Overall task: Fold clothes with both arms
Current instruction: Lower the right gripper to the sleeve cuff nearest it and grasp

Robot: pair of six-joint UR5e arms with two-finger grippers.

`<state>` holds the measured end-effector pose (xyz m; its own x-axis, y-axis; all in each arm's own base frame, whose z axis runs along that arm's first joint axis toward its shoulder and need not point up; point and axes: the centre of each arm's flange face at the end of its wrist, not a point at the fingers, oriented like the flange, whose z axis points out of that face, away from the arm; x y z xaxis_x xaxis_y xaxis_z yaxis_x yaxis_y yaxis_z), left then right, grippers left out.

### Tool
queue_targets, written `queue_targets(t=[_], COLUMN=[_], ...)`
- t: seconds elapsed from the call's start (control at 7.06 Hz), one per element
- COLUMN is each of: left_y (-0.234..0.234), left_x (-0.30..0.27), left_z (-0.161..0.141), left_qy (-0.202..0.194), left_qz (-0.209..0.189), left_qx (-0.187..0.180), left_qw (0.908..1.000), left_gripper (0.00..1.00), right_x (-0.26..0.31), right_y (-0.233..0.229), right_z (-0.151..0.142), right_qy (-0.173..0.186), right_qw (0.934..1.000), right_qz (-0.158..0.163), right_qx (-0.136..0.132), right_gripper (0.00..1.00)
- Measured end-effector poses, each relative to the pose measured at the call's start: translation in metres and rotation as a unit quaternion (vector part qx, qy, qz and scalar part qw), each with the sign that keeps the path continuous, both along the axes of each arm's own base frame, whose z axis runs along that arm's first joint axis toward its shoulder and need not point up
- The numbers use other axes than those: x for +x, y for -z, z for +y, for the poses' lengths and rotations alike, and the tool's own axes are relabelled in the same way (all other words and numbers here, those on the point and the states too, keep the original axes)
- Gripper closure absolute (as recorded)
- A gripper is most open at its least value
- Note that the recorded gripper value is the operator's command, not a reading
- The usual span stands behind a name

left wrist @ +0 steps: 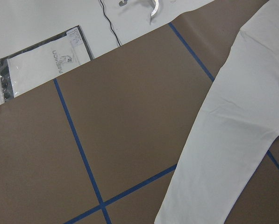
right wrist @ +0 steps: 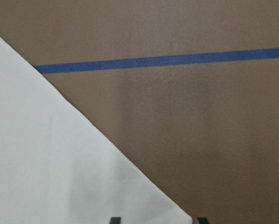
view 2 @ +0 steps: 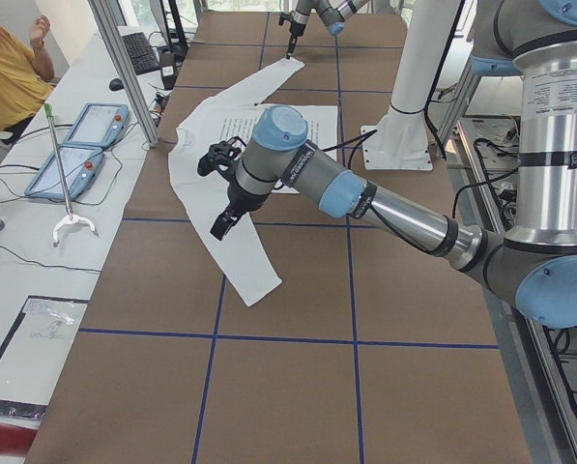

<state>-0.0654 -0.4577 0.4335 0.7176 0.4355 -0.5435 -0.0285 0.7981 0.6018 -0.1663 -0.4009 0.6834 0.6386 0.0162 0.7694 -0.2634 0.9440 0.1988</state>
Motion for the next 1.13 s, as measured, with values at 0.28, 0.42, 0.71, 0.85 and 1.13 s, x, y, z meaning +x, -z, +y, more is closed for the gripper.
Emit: queue_targets(t=[0.28,0.42,0.71,0.85,1.13], left_y=[0.000,-0.001,0.000,-0.001,-0.001], left_x=[0.000,0.000,0.000,0.000,0.000], left_z=[0.000,0.000,0.000,0.000,0.000], left_qy=[0.000,0.000,0.000,0.000,-0.001], left_qz=[0.000,0.000,0.000,0.000,0.001], left_qx=[0.000,0.000,0.000,0.000,0.000], left_qw=[1.0000,1.0000,1.0000,1.0000,1.0000], left_gripper=[0.00,0.00,0.00,0.00,0.00], right_x=[-0.003,-0.003,-0.002,0.000,0.010], right_y=[-0.001,-0.003,-0.006,-0.005,0.017], right_z=[0.001,0.002,0.003,0.004,-0.004], right_qy=[0.003,0.003,0.003,0.003,0.002], right_qw=[1.0000,1.0000,1.0000,1.0000,1.0000], right_qz=[0.002,0.004,0.007,0.008,-0.006], right_qx=[0.001,0.000,-0.002,-0.001,-0.001], right_gripper=[0.88,1.00,1.00,1.00,1.00])
